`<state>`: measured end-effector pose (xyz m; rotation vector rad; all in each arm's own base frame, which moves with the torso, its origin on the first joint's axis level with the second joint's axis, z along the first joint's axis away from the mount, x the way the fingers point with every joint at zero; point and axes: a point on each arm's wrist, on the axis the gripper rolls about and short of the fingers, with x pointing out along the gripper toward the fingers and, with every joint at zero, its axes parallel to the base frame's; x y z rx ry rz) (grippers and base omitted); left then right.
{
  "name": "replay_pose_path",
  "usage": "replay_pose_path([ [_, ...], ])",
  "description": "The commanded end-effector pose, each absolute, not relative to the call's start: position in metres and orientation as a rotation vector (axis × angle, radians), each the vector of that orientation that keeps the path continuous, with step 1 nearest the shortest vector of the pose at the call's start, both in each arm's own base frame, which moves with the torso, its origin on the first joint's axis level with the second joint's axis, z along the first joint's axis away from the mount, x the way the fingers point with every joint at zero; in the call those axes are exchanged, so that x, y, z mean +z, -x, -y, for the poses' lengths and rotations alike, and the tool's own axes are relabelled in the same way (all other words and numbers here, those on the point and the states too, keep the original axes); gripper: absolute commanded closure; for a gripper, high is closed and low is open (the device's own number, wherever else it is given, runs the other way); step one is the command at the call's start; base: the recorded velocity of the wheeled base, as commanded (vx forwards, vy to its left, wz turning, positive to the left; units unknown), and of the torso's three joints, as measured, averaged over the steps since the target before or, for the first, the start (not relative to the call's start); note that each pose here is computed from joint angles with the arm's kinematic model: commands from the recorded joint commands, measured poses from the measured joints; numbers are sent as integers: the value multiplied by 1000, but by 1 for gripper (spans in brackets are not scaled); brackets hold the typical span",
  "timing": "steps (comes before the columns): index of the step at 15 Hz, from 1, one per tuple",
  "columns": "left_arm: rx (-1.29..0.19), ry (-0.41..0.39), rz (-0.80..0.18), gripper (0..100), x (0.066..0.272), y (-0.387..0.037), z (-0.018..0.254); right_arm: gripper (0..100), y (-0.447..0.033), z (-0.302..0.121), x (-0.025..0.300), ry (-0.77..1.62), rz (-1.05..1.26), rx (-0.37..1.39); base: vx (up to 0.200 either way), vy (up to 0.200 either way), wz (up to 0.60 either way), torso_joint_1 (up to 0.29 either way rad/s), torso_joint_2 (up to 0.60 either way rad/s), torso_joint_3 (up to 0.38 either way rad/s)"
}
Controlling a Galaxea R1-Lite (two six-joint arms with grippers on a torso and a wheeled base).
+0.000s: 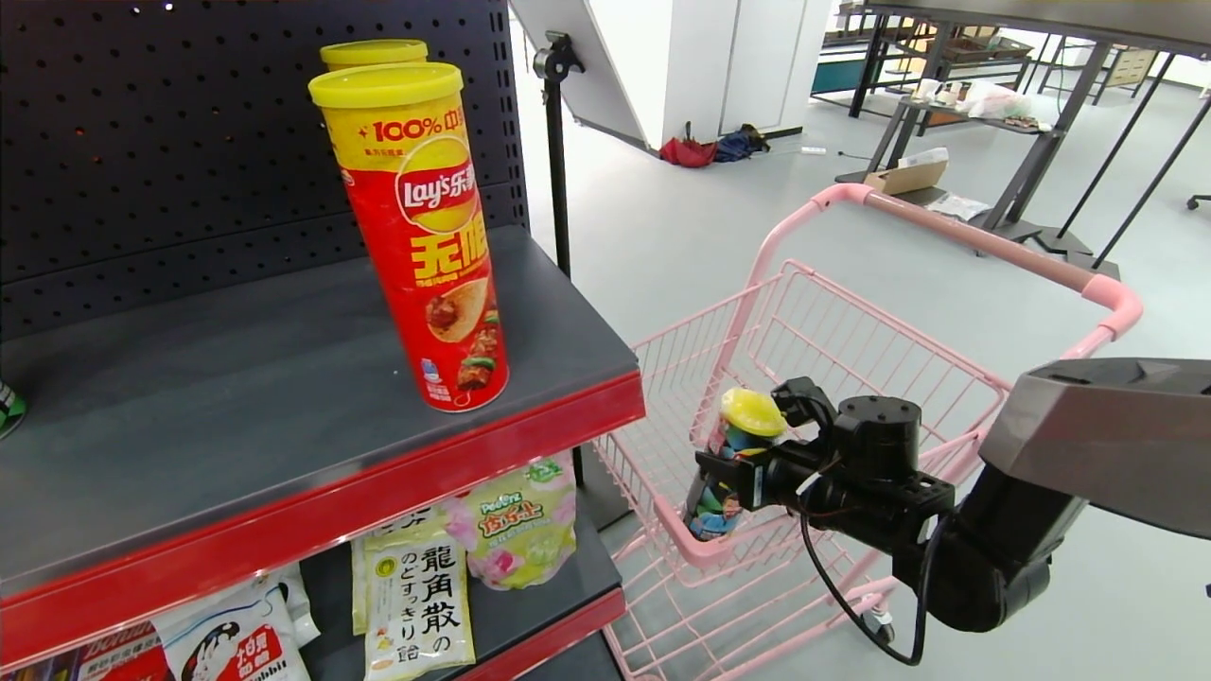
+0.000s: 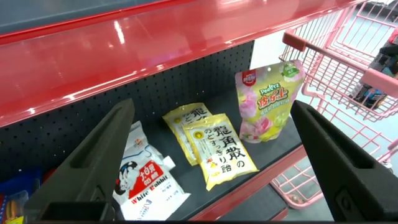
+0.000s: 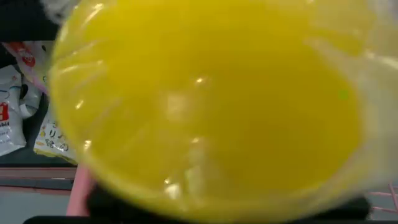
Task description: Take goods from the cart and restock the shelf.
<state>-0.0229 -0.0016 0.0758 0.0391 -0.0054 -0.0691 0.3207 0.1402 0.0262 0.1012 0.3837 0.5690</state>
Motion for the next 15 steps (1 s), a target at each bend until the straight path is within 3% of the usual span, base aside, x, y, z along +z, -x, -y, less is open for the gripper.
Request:
replay_pose_path([
  [1, -69, -38, 4, 0, 76, 23, 2, 100, -323, -142, 26, -102, -376, 574, 0, 0, 0, 0, 0, 0],
  [4, -69, -38, 4, 0, 76, 23, 2, 100, -325, -143, 28, -98, -366, 574, 0, 0, 0, 0, 0, 0],
  [8, -69, -34, 3, 0, 76, 23, 2, 100, -325, -148, 72, -98, -265, 547, 0, 0, 0, 0, 0, 0],
  [11, -69, -32, 3, 0, 76, 23, 2, 100, -316, -140, 152, -94, -177, 502, 0, 0, 0, 0, 0, 0],
  [13, -67, -34, 3, 0, 76, 23, 2, 100, -287, -126, 217, -91, -109, 470, 0, 0, 0, 0, 0, 0],
  [15, -69, -32, 3, 0, 76, 23, 2, 100, -240, -106, 259, -94, -87, 408, 0, 0, 0, 0, 0, 0],
])
